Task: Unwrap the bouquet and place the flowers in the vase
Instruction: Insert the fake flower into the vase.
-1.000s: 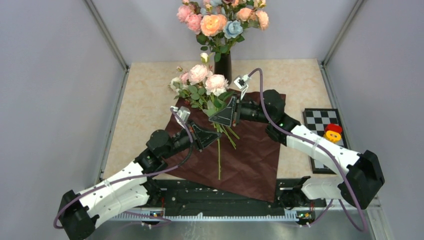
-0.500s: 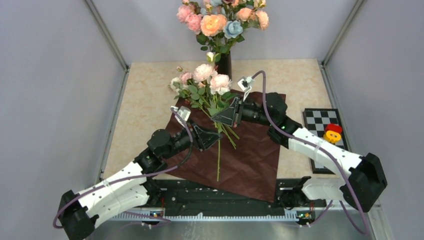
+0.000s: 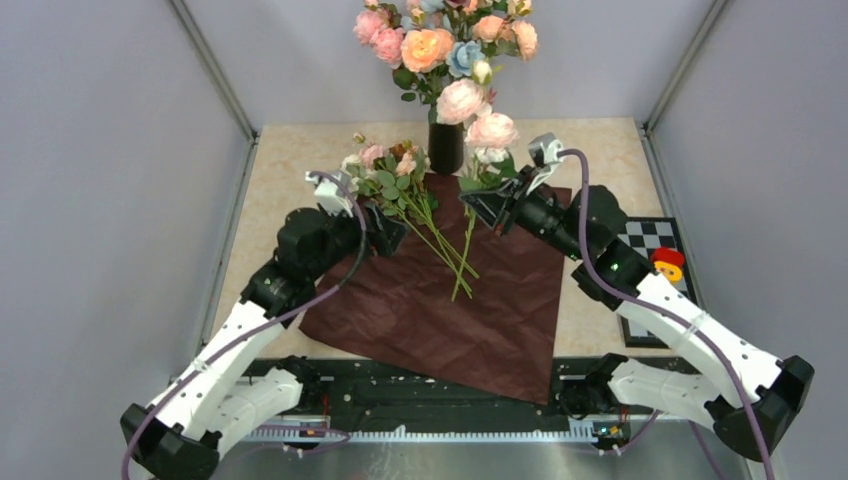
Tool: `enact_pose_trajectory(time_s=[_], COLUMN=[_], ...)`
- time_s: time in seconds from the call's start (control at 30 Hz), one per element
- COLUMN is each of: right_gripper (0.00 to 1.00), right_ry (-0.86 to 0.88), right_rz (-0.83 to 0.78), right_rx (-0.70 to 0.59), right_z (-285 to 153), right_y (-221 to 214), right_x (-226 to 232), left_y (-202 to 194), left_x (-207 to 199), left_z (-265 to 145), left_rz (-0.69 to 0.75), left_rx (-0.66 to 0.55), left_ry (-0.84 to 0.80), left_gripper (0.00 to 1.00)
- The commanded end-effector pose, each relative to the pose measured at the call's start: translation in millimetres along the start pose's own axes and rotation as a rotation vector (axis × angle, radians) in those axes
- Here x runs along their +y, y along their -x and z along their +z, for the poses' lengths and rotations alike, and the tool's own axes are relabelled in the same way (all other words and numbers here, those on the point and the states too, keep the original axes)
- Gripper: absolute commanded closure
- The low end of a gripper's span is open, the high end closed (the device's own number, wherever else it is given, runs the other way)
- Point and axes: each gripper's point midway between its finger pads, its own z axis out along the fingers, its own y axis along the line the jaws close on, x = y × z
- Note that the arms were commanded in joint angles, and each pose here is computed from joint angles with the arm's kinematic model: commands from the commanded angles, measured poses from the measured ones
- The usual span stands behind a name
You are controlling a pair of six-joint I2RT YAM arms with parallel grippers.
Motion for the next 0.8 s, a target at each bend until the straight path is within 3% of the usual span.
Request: enact_pose_trajectory(time_s=[0.0,0.13,0.23,0.33,0.67,0.77], right_gripper=[1.00,1.00,1.00,1.00,1.00,1.00], right_ry=[-0.142,-0.267,-0.351,-0.391,-0.448,-0.485], right_rz=[-0.234,-0.350,-0.448,-0.542,-0.642,-0.660], right_rx=[-0.196,-0.281,-0.322,-0.370,-0.551,-0.597], right_z=[-2,18,39,61,119,128], right_y=[77,109,128,147,194,201], right_x=[-15,-38,-55,-64,-102,-112], left_y=[9,34,49,58,55,50], left_x=[41,85,127,145,165,160], left_z=[-11,-17,-30,-48,-69,-65], left_rz=[0.056,0.057,0.102,0.144,0.198,0.182], left_rx=[0.099,0.043,-0.014,-0.023,-0.040,-0.033], left_ry=[0.135,0.283,0.491,0.622,0.744,0.705], left_gripper=[0.01,0.01,0.01,0.01,0.01,0.01])
